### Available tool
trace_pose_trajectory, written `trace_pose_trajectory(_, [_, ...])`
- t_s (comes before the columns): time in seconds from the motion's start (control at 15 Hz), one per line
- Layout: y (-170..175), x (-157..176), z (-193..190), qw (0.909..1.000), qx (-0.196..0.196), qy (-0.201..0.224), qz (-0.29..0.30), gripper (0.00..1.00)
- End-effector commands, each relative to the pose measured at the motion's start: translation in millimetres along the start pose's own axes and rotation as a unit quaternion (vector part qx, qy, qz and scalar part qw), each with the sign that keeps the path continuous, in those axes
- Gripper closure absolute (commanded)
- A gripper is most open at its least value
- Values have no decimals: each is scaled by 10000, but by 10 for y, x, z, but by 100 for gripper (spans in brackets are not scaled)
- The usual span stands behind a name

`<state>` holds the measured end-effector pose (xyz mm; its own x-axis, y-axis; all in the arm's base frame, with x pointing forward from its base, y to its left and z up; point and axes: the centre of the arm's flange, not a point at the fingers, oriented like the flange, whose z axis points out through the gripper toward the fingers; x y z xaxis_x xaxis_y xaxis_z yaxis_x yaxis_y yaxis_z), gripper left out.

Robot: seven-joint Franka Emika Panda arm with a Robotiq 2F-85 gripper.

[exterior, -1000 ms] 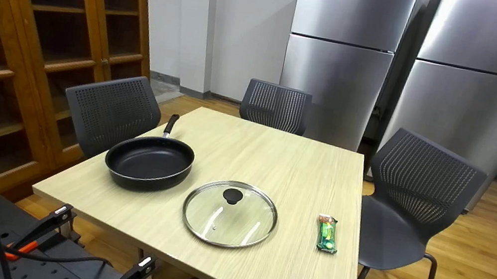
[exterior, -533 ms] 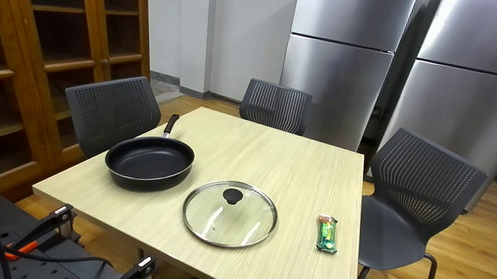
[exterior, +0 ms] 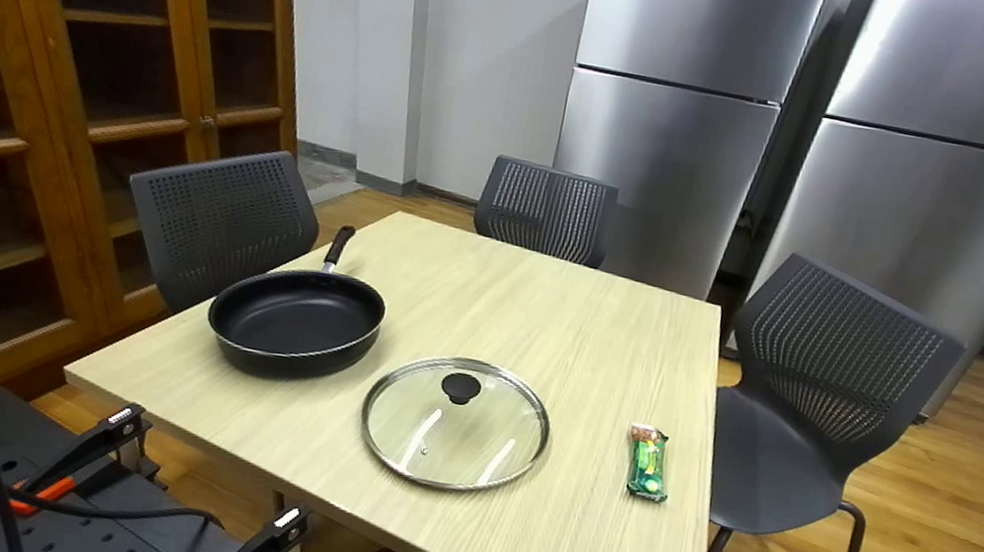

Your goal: Put the lid on the pan

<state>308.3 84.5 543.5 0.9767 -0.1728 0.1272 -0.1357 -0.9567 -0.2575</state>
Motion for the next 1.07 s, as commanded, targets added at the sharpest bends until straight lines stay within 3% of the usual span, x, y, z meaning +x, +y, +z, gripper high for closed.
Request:
trace_pose_trajectory(0.0, [206, 131, 180, 9993, 209, 280, 153, 0])
trace_pose_trajectory(0.47, [666, 392, 588, 9964, 341, 384, 667, 0])
trace_pose_trajectory(1.0, [1212, 709, 1069, 9876, 30, 596, 1450, 0])
